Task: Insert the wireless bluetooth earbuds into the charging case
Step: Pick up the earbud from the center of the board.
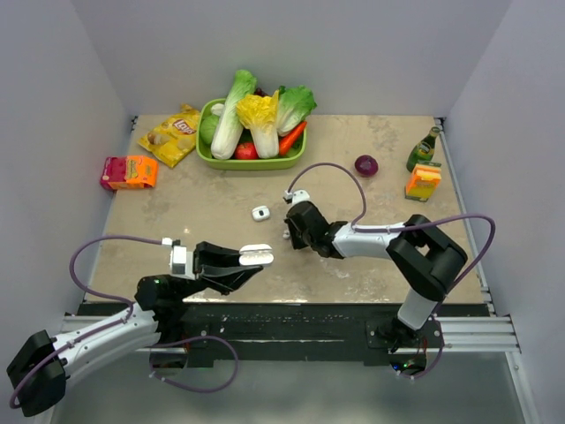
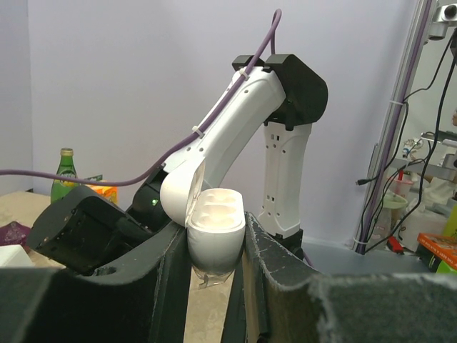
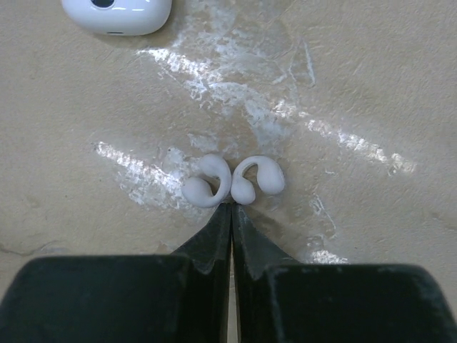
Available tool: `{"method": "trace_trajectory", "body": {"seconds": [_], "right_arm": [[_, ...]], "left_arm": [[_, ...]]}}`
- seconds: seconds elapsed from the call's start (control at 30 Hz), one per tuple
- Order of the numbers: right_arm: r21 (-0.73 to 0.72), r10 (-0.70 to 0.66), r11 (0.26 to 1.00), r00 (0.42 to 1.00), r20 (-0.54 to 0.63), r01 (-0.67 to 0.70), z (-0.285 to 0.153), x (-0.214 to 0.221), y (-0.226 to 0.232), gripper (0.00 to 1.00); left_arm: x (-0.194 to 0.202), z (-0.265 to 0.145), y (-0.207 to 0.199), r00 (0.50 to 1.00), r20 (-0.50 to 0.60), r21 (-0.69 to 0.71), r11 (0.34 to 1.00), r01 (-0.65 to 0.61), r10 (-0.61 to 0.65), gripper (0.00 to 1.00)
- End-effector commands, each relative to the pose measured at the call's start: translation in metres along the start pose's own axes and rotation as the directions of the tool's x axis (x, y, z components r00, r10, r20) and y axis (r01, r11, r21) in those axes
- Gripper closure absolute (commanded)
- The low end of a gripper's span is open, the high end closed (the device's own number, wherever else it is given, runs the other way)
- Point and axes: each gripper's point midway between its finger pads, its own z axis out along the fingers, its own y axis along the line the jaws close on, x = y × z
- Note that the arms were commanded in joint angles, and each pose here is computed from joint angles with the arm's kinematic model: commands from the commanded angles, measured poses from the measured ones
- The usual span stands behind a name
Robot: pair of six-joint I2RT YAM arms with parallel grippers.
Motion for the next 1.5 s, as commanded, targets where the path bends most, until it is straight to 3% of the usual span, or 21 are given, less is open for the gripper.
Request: {"method": "trace_trajectory", "body": {"seconds": [0.0,0.5,0.87,1.47], "right_arm": [[0.06,0.003,0.998,1.0,-0.001,-0.003,0.007,-0.006,-0.015,0.95],[0.035,0.009,0.999,1.0,0.014,-0.01,0.007,-0.018,-0.012,0.78],[-0.036,0.055,0.998,0.994,0.09,-0.052,-0.018,-0.046,0.001,0.75],[-0.055,0.04,0.998,0.999,0.033,-0.038,0.0,-0.036,0.008,0.69]], "left_arm": [[0.045,-0.034,0.01,0.995,-0.084,-0.062,0.997,0.039,-0.044,1.0],[0.046,-0.034,0.011,0.995,-0.087,-0.066,0.997,0.039,-0.044,1.0],[0.046,-0.034,0.011,0.995,-0.089,-0.068,0.997,0.042,-0.048,1.0],[0.047,-0.034,0.01,0.994,-0.093,-0.062,0.997,0.045,-0.051,1.0]]}}
